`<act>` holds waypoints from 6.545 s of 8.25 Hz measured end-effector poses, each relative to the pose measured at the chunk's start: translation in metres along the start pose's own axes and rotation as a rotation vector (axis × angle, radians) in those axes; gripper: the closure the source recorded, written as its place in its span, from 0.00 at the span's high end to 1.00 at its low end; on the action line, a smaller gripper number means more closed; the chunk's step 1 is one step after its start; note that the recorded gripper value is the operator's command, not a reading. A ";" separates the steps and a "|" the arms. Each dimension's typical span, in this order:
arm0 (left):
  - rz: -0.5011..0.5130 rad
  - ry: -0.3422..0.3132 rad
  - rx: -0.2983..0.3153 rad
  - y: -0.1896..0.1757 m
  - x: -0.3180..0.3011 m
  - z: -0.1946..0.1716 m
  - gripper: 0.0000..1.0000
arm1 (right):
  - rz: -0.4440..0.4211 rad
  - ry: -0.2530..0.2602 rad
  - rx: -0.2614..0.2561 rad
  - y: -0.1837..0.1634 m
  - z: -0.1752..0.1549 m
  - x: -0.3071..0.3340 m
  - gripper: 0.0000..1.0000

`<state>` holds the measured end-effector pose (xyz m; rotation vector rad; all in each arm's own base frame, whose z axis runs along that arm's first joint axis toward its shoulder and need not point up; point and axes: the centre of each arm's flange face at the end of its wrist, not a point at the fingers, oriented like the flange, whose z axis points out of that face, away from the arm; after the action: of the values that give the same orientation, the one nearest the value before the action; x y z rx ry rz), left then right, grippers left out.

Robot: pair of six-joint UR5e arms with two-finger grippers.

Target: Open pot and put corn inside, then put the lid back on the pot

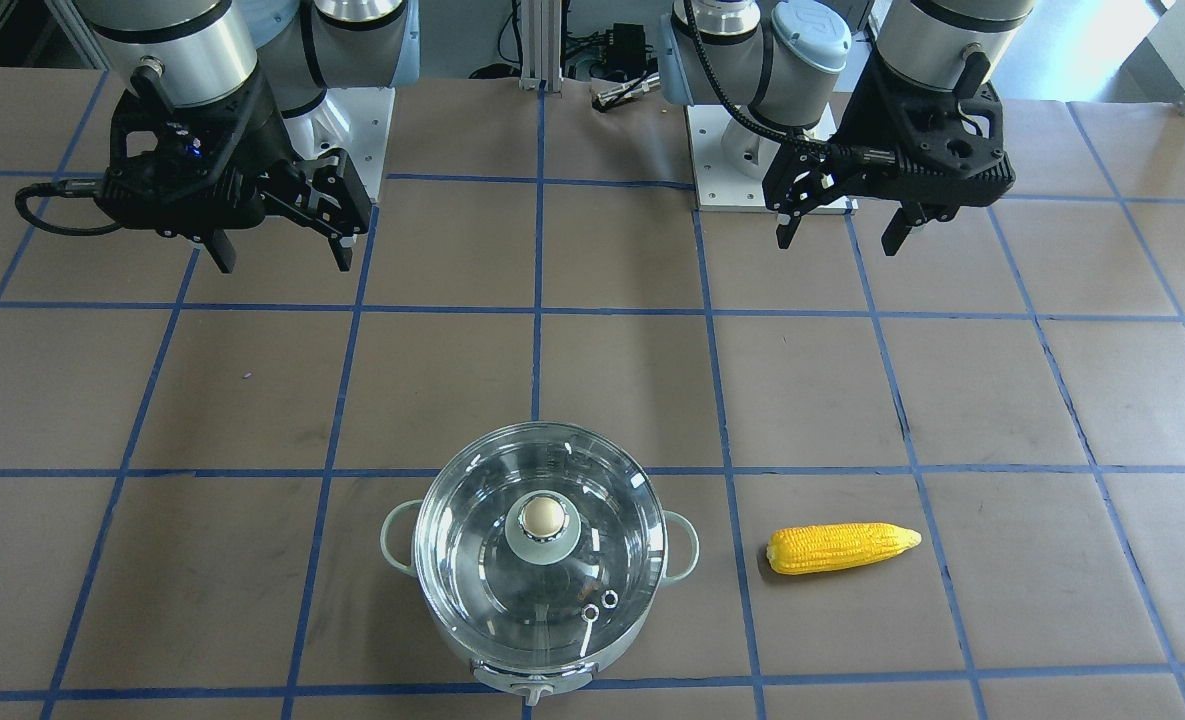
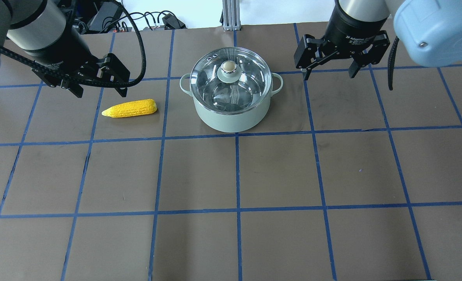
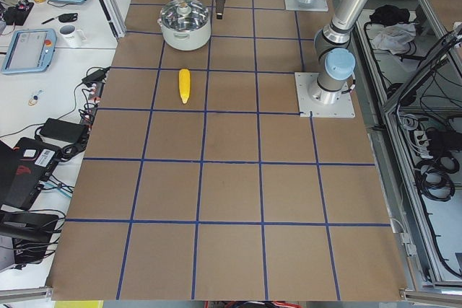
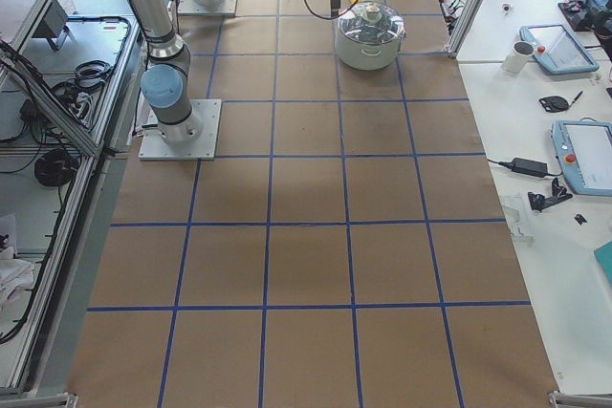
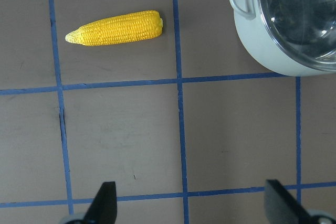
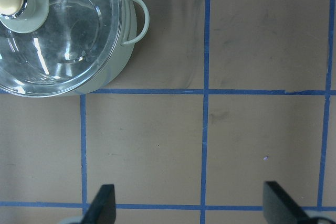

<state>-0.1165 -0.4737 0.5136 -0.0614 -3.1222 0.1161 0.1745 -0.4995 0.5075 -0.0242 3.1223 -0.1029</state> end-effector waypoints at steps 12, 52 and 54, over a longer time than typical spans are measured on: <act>0.640 -0.049 0.008 -0.081 -0.095 0.081 1.00 | 0.000 0.000 0.002 0.002 0.002 -0.001 1.00; 1.240 -0.073 -0.028 -0.153 -0.123 0.218 0.00 | -0.045 -0.066 0.193 -0.091 0.067 -0.157 0.29; 1.212 -0.147 0.049 -0.149 -0.090 0.173 0.00 | -0.056 -0.041 0.153 -0.065 0.012 -0.097 0.29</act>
<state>-0.0353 -0.6381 0.3511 -1.9309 -2.6784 0.1976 0.2723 -0.5634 0.5019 -0.1107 3.0630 -0.3370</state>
